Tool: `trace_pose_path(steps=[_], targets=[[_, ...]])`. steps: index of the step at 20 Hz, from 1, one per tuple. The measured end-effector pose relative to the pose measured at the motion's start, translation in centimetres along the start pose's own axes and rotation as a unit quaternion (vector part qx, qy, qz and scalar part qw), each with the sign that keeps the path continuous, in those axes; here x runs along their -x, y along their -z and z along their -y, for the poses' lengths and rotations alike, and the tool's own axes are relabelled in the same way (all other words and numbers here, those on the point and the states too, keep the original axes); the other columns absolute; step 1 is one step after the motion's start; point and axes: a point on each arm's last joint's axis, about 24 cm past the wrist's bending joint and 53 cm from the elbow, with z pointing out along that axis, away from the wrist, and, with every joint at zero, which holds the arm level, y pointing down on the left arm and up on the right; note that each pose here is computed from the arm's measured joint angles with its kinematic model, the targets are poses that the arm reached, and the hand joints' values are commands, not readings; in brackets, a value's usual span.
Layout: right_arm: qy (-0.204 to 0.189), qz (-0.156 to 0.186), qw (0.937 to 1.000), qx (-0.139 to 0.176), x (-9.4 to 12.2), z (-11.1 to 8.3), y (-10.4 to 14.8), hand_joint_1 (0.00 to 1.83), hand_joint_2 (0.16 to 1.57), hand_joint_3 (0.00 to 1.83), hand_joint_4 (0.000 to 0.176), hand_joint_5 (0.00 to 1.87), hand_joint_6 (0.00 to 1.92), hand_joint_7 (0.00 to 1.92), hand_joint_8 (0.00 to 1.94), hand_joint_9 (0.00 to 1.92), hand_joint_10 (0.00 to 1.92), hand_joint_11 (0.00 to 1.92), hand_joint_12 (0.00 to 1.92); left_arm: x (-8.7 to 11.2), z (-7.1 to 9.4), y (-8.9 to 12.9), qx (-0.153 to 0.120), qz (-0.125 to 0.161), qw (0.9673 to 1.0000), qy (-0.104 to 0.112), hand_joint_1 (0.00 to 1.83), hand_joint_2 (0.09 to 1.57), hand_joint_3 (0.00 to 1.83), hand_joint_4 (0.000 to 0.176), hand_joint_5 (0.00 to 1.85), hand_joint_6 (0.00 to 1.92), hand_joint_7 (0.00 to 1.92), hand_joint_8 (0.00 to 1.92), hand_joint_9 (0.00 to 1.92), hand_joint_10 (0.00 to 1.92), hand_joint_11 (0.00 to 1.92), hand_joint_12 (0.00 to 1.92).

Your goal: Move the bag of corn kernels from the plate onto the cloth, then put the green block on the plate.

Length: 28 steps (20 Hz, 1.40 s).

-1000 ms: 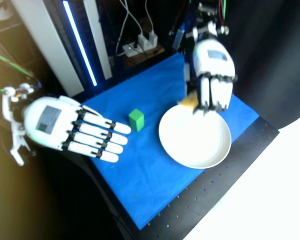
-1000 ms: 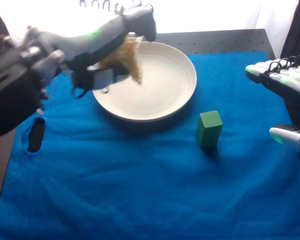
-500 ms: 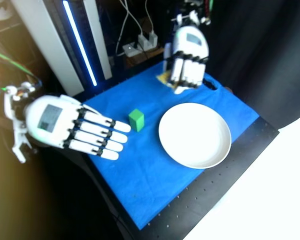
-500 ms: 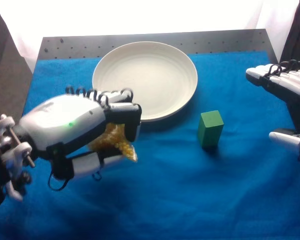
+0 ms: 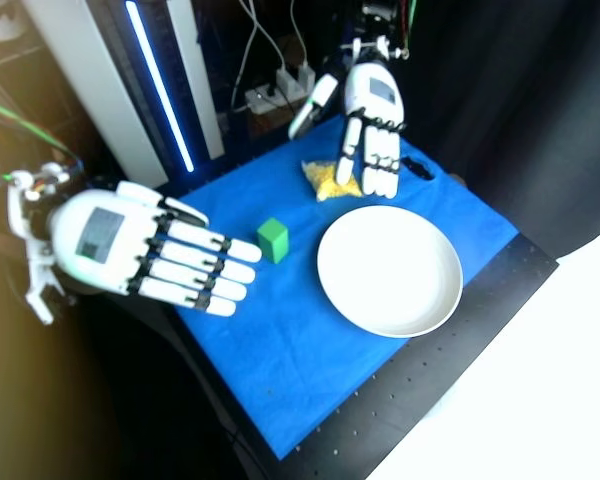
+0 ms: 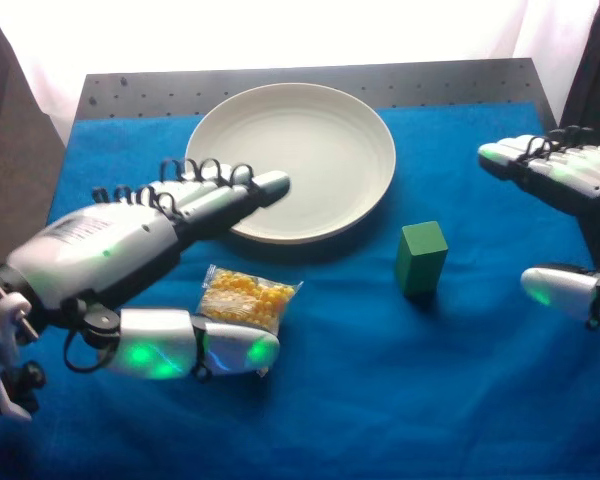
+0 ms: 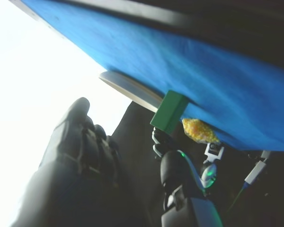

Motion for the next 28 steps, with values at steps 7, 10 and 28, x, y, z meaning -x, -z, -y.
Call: trace_pose_path(steps=[7, 10, 28], targets=[[-0.020, -0.015, 0.9991, 0.034, -0.2, -0.5, -0.7, 0.59, 1.24, 0.00, 0.000, 0.00, 0.00, 0.04, 0.01, 0.06, 0.10, 0.00, 1.47, 3.8, -1.1, 0.6, 0.020, 0.059, 0.9978, -0.021, 0.59, 1.19, 0.01, 0.112, 0.03, 0.01, 0.00, 0.00, 0.00, 0.00, 0.00, 0.00], [-0.026, -0.019, 0.9987, 0.041, -0.9, -0.8, -2.6, 0.63, 1.25, 0.00, 0.000, 0.00, 0.00, 0.03, 0.00, 0.00, 0.17, 0.00, 1.32, 4.6, -1.2, 0.7, 0.022, 0.077, 0.9967, -0.018, 0.57, 1.19, 0.01, 0.108, 0.04, 0.01, 0.00, 0.00, 0.00, 0.00, 0.00, 0.00], [-0.038, -0.077, 0.9957, 0.035, -4.1, -0.2, -7.4, 1.19, 1.28, 0.00, 0.000, 0.58, 1.42, 0.83, 1.45, 0.92, 1.37, 0.87, 1.68, 4.9, -2.5, 1.4, 0.042, 0.090, 0.9950, -0.009, 0.45, 1.24, 0.00, 0.128, 0.03, 0.00, 0.00, 0.00, 0.00, 0.00, 0.00, 0.09]])
